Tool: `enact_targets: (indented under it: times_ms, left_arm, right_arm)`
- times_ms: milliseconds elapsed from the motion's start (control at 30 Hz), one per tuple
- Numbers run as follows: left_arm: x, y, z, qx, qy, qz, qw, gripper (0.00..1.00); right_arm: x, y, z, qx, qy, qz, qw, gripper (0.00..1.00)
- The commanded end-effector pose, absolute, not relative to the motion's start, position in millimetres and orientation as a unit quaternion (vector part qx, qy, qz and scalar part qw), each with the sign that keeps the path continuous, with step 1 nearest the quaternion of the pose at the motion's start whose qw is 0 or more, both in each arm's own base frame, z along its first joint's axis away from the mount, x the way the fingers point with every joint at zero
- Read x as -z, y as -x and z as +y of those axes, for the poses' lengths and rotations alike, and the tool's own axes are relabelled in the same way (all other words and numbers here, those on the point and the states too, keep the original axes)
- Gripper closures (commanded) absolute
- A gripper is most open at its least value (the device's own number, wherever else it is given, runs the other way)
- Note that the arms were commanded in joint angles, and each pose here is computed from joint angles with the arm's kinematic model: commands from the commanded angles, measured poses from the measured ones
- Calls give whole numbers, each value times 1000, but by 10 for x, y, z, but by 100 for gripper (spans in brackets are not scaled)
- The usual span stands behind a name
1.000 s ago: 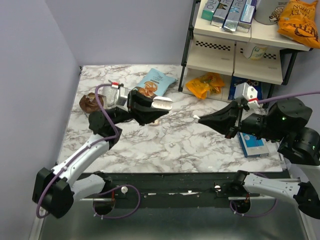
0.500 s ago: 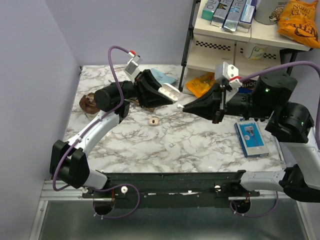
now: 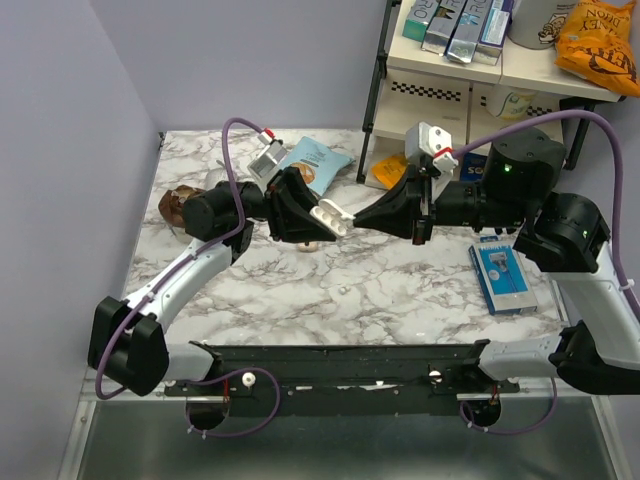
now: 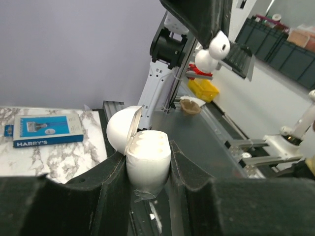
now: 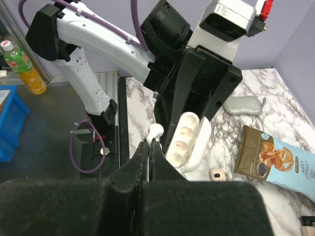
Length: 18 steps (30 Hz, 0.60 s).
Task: Insert the wireless bluetooth earbuds into the charging case
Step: Place the earbud in the charging case.
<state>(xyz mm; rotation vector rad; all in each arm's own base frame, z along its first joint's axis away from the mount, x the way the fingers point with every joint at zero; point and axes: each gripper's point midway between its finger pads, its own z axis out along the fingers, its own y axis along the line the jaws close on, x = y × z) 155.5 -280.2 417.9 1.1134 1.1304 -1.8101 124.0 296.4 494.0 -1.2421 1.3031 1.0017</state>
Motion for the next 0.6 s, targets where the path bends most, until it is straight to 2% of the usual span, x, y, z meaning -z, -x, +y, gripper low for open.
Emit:
enact_targets:
  times_ms: [0, 567]
  left_arm:
    - [-4262, -1220, -2652, 623, -545, 302, 474, 100]
    - [-4202, -1195, -2698, 626, -553, 309, 454, 100]
  right_arm:
    - [-4901, -1165, 2993, -428, 535, 536, 493, 99]
    - [-4565, -1198, 3209, -429, 559, 551, 447, 99]
